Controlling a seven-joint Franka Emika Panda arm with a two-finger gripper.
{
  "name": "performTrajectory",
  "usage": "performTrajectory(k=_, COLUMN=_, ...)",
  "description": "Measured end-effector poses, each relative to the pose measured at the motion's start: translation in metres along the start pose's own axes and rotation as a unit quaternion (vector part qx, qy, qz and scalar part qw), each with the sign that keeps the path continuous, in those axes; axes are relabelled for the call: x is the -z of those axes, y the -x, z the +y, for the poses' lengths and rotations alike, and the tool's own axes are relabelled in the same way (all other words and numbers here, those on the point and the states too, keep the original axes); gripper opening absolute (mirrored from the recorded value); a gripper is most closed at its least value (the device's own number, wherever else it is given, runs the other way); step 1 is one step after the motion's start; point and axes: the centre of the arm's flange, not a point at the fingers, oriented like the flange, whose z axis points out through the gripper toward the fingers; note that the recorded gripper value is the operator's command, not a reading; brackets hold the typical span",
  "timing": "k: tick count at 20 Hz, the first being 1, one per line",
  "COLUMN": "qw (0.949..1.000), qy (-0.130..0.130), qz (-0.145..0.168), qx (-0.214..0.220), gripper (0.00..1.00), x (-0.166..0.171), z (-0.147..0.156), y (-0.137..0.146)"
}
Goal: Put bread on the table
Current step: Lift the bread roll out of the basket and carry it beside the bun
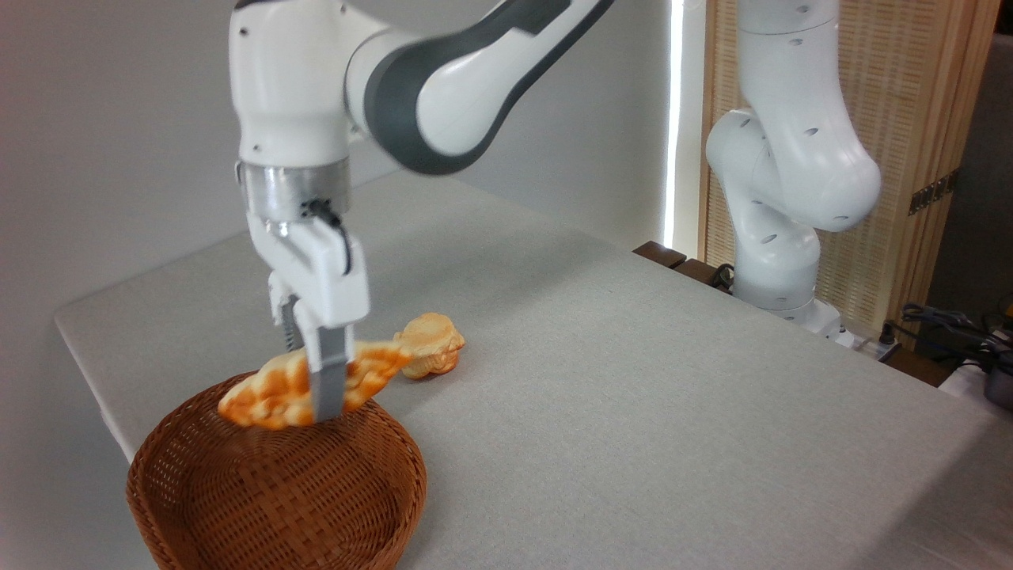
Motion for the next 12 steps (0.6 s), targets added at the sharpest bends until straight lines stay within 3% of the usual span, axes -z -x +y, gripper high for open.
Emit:
performTrajectory(k=3, qw=0.9984, qy=0.045, qz=-0.025, qx=0.022, gripper=0.40, x=0.015, z=0.004, y=0.020)
performTrajectory(k=5, qw=0.9948, qy=0.077, qz=-0.044, qx=0.049, gripper=0.41, x=0.019, z=0.006, y=0.034)
performTrajectory(k=6, qw=0.9924, qy=0.090, qz=-0.052, qx=0.066, gripper=0.47, x=0.019, z=0.006, y=0.041)
performTrajectory(k=7, qw=0.9899, qy=0.099, qz=-0.056, qx=0.085, gripper=0.68, x=0.018, z=0.007, y=0.046)
performTrajectory(k=9, qw=0.9842, qy=0.111, qz=-0.066, qx=0.121, gripper=0.71, x=0.011, z=0.010, y=0.056)
performTrajectory(k=10, qw=0.9819, qy=0.116, qz=-0.072, qx=0.131, gripper=0.89, x=0.007, z=0.013, y=0.061)
performTrajectory(k=11, qw=0.9803, qy=0.121, qz=-0.078, qx=0.136, gripper=1.00, x=0.002, z=0.017, y=0.064)
performTrajectory(k=12, qw=0.9794, qy=0.125, qz=-0.082, qx=0.136, gripper=1.00, x=-0.002, z=0.020, y=0.067)
